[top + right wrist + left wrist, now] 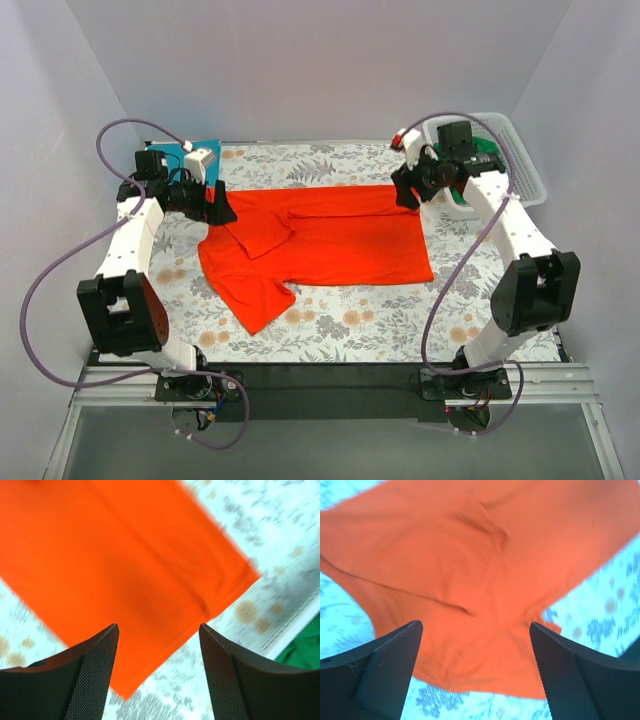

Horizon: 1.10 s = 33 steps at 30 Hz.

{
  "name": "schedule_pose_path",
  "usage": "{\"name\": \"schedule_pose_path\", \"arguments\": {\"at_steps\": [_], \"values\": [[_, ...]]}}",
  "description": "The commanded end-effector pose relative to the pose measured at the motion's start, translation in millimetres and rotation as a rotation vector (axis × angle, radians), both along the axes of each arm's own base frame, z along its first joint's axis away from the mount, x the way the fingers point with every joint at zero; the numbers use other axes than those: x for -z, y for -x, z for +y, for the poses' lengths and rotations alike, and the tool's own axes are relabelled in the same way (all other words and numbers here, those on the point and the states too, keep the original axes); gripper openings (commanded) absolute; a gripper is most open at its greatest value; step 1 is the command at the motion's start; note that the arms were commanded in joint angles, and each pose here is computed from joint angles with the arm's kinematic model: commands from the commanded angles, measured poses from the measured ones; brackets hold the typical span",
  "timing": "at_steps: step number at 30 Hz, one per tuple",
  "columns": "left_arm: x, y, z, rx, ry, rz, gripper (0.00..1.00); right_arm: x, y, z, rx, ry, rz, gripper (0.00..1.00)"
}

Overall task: Fold and stack the t-shirts
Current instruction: Fold the tshirt

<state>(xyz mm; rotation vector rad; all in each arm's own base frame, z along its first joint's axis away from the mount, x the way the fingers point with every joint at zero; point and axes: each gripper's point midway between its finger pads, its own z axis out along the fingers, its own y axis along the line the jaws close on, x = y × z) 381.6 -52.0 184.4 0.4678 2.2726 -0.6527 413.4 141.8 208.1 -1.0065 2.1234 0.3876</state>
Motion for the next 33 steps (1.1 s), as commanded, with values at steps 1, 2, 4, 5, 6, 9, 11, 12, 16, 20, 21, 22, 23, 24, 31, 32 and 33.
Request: {"name": "schedule_pose_path", "arguments": {"at_steps": [1, 2, 4, 5, 6, 9, 11, 12, 16, 20, 21, 22, 23, 24, 31, 32, 33], "values": [[26, 58, -10, 0.192, -0.019, 0.052, 0.87, 70, 69, -15, -0.138, 0.162, 0.197, 0.69], [37, 74, -10, 0.222, -0.043, 0.056, 0.85, 94, 93, -20, -0.162, 0.195, 0.254, 0.67], [46, 86, -9, 0.235, -0.061, 0.061, 0.81, 100, 110, -26, -0.200, 0.270, 0.225, 0.60], [55, 95, -9, 0.252, -0.070, 0.074, 0.79, 107, 120, -27, -0.215, 0.292, 0.237, 0.57], [57, 100, -9, 0.269, -0.084, 0.064, 0.77, 118, 131, -33, -0.216, 0.330, 0.242, 0.52], [65, 112, -11, 0.278, -0.084, 0.082, 0.73, 130, 140, -34, -0.234, 0.397, 0.191, 0.47], [68, 114, -12, 0.283, -0.088, 0.087, 0.71, 145, 149, -38, -0.248, 0.435, 0.199, 0.44], [71, 116, -10, 0.279, -0.098, 0.094, 0.70, 149, 149, -41, -0.243, 0.453, 0.198, 0.44], [73, 121, -10, 0.281, -0.121, 0.089, 0.70, 160, 146, -47, -0.240, 0.487, 0.189, 0.42], [78, 125, -8, 0.287, -0.152, 0.081, 0.70, 174, 146, -53, -0.243, 0.524, 0.189, 0.42], [78, 126, -8, 0.290, -0.154, 0.081, 0.70, 179, 147, -55, -0.248, 0.535, 0.199, 0.41], [78, 126, -7, 0.286, -0.158, 0.082, 0.70, 181, 149, -55, -0.252, 0.538, 0.207, 0.41], [79, 128, -7, 0.289, -0.162, 0.082, 0.70, 184, 150, -56, -0.253, 0.538, 0.215, 0.40], [79, 128, -7, 0.291, -0.166, 0.083, 0.70, 189, 154, -57, -0.258, 0.542, 0.226, 0.40], [92, 140, -9, 0.342, -0.228, 0.077, 0.67, 207, 167, -66, -0.268, 0.568, 0.235, 0.33], [96, 137, -9, 0.346, -0.248, 0.054, 0.64, 207, 167, -66, -0.266, 0.567, 0.232, 0.31], [105, 141, -7, 0.348, -0.277, 0.063, 0.62, 208, 164, -71, -0.248, 0.596, 0.227, 0.22]]}}
